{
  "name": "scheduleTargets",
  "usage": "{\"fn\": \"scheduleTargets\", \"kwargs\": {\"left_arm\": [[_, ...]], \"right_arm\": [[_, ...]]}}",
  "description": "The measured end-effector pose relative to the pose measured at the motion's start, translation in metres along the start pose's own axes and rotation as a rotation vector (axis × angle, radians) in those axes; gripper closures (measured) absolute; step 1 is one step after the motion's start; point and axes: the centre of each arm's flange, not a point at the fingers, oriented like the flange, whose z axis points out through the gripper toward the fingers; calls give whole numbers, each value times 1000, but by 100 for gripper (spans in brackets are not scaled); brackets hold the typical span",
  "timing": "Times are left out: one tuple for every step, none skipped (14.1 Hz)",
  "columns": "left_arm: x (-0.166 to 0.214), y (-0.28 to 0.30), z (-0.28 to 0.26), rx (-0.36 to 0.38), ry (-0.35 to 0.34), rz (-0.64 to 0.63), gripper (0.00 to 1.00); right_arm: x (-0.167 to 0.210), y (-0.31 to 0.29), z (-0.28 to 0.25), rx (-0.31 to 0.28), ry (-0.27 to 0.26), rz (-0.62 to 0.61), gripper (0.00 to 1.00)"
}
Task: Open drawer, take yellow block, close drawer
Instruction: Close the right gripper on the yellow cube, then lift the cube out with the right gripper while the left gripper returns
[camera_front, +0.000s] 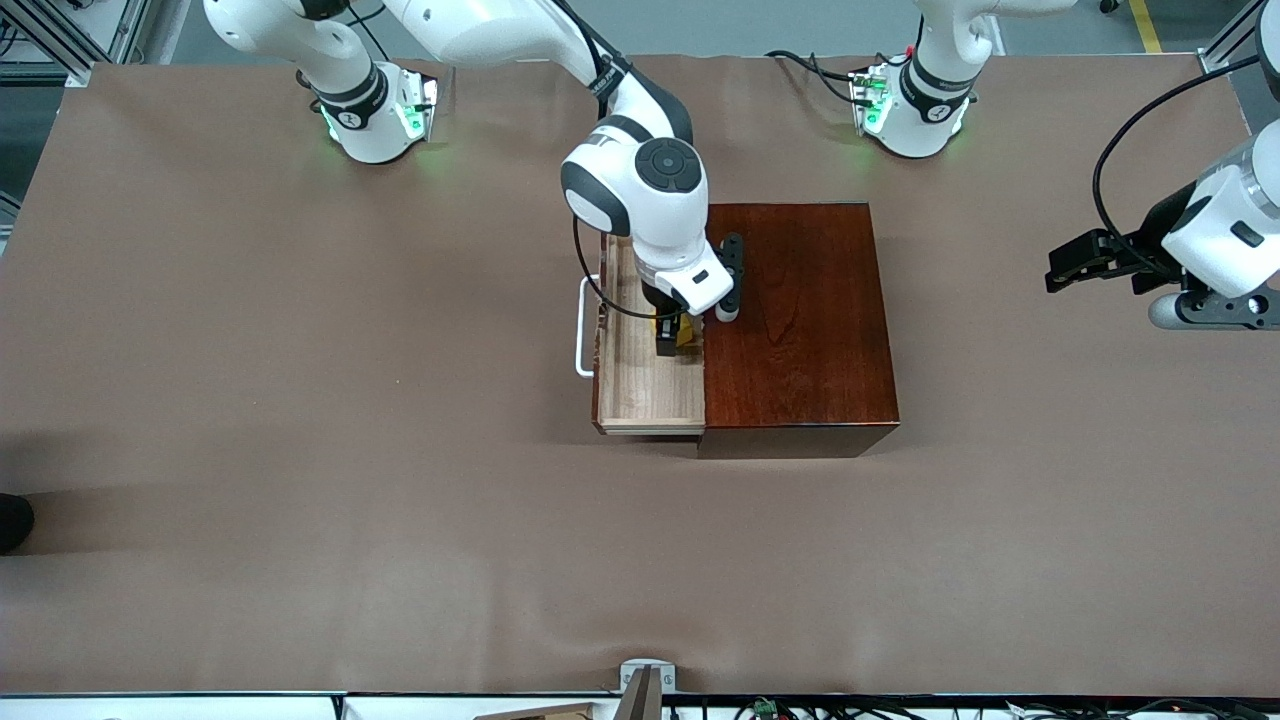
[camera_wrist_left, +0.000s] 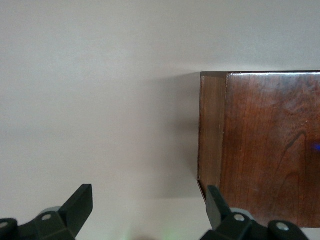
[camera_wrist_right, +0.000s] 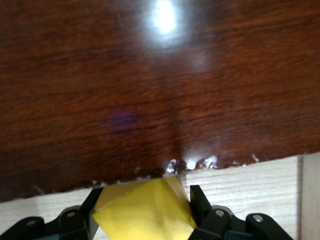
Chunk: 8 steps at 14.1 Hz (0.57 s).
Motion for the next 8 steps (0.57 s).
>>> {"fn": "scheduleTargets", "kwargs": {"left_arm": [[0,0,0,0,-1,0,0],[0,0,0,0,-1,0,0],[0,0,1,0,-1,0,0],[0,0,1,0,-1,0,0],[0,0,1,0,-2,0,0],[0,0,1,0,-2,0,0],[0,0,1,0,-3,0,0],[0,0,2,0,-3,0,0]], "right_arm": [[0,0,0,-1,1,2,27],[0,1,-1,-2,1,4,27],[0,2,-2,-4,3,7,27],[0,5,-4,-8,5,12,27],[-2,10,-8,-15,10,22,27],[-5,18,-13,-22,15,34,27],[-10,28,-20,-27,18,49,27],[-17,38,-30,-29,15,66,27]]}}
